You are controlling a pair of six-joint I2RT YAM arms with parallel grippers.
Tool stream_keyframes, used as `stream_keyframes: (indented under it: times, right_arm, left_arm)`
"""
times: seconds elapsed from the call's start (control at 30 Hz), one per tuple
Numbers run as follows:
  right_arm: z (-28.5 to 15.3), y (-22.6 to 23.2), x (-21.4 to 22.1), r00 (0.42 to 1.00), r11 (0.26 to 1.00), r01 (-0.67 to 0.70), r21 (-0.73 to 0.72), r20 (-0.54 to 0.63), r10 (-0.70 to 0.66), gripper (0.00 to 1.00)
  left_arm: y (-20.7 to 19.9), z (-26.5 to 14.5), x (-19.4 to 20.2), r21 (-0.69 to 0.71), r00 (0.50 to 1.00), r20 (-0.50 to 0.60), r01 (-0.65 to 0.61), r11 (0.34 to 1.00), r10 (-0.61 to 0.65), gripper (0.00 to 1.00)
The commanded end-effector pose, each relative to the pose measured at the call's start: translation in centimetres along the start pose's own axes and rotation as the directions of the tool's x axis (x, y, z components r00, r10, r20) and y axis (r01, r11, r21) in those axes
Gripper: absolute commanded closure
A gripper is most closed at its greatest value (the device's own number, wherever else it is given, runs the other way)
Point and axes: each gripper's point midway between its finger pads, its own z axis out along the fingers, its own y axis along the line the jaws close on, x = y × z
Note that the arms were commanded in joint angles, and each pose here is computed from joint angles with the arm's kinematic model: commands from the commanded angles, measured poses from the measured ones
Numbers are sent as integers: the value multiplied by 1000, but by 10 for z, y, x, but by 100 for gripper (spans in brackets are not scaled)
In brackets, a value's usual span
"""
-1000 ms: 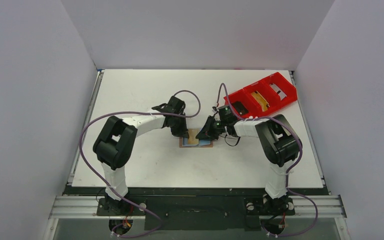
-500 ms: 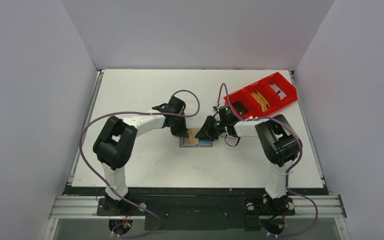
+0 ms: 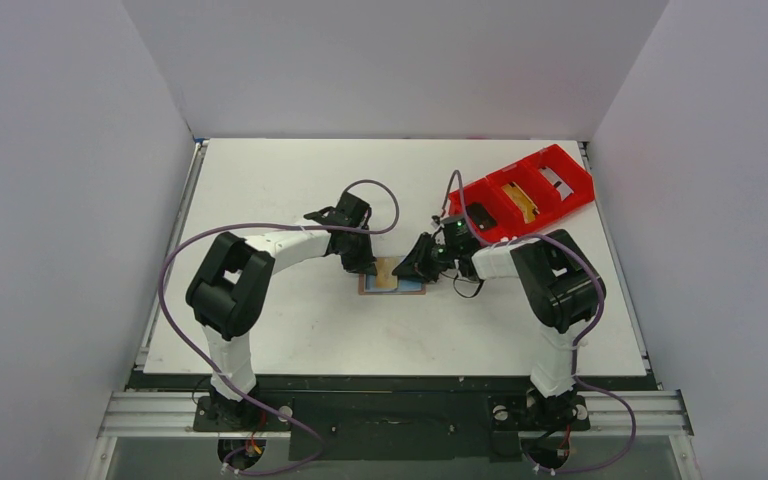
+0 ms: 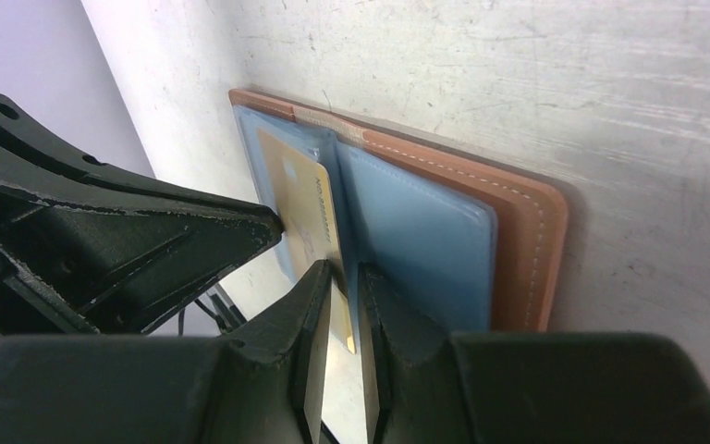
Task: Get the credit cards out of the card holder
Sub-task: Remove the credit card from the card holder.
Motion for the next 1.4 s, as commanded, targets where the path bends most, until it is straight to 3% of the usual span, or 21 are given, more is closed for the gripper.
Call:
stream_keyframes:
  times: [0.0, 0.2, 0.43, 0.8, 0.93, 1.37]
  right_arm:
    - [-8, 12, -16, 997, 998, 3, -66, 72, 1, 86]
    - [-10, 16, -18, 995, 993, -20, -115, 90, 30, 86]
    - [-9, 21, -17, 995, 988, -36, -150, 88, 50, 95]
    - [-4, 24, -15, 996, 987, -30, -159, 80, 43, 95]
    - [-2, 21, -13, 997, 990, -25, -138, 72, 35, 100]
    - [-32, -13, -38, 989, 999, -14, -33, 149, 18, 100]
  left_arm:
    - [41, 15, 13, -162, 999, -42, 6, 987, -13, 100]
    - [43, 16, 15, -168, 999, -47, 7, 986, -15, 100]
    - [43, 17, 15, -167, 999, -48, 8, 986, -16, 100]
    - [44, 19, 16, -172, 998, -55, 7, 985, -17, 100]
    - [46, 19, 17, -181, 998, -59, 10, 983, -21, 100]
    - [60, 19, 20, -218, 997, -63, 28, 976, -42, 100]
